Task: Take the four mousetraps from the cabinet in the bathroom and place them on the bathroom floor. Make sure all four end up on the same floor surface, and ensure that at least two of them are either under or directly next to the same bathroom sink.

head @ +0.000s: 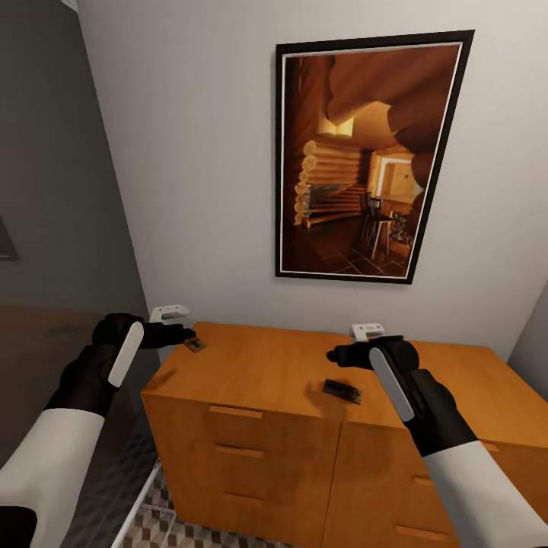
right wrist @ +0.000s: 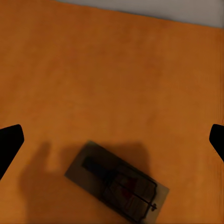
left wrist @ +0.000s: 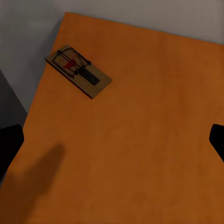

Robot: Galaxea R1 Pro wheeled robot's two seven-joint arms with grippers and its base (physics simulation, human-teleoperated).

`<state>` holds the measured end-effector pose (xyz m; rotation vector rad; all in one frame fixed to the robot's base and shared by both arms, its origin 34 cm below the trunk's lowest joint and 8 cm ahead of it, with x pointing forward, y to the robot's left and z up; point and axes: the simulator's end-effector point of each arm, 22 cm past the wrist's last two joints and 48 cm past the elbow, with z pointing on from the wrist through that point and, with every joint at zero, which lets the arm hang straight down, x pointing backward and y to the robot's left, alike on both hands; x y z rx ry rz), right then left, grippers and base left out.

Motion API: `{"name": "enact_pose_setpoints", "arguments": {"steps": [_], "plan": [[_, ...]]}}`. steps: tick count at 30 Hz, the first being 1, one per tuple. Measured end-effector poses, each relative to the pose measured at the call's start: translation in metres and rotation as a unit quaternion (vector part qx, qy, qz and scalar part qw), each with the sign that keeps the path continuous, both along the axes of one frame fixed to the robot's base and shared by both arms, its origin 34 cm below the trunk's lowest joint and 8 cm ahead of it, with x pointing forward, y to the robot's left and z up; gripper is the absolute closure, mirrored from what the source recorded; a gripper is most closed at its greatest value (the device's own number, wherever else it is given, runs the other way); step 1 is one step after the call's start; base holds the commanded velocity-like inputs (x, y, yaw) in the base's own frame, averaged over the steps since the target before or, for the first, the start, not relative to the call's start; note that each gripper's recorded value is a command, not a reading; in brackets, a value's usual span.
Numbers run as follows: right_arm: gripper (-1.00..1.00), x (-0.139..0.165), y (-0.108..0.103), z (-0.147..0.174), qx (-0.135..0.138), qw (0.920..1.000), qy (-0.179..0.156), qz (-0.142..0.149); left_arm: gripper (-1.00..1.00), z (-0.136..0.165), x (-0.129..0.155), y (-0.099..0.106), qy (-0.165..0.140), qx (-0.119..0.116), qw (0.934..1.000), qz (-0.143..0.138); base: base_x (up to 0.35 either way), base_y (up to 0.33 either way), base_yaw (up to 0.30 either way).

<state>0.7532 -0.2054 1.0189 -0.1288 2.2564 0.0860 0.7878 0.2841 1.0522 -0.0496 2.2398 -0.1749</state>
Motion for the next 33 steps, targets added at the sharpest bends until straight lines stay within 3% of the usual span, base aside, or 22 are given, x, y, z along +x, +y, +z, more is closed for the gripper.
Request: {"name": "enact_pose_setpoints", "arguments": {"steps": [9,17,20,33], "plan": [[-1.0,-0.001,-0.013,-0.004,-0.025,0.9997,0.002,0.002,-1.0,0.0,0.0,0.0,0.001,0.0,1.0,0.0,0.0,0.0,0.0],[-1.0,-0.009,-0.015,-0.016,-0.083,0.996,0.007,0.031,-1.0,0.0,0.0,0.0,0.0,0.0,1.0,0.0,0.0,0.0,0.0],[-1.0,-0.01,-0.014,-0.019,-0.091,0.9951,0.009,0.038,-1.0,0.0,0.0,0.0,0.0,-0.001,1.0,0.0,0.0,0.0,0.0],[-1.0,-0.019,0.0,-0.029,-0.075,0.9948,0.025,0.064,-1.0,0.0,0.0,-0.003,0.0,-0.002,1.0,-0.001,0.0,0.0,0.0]]}}
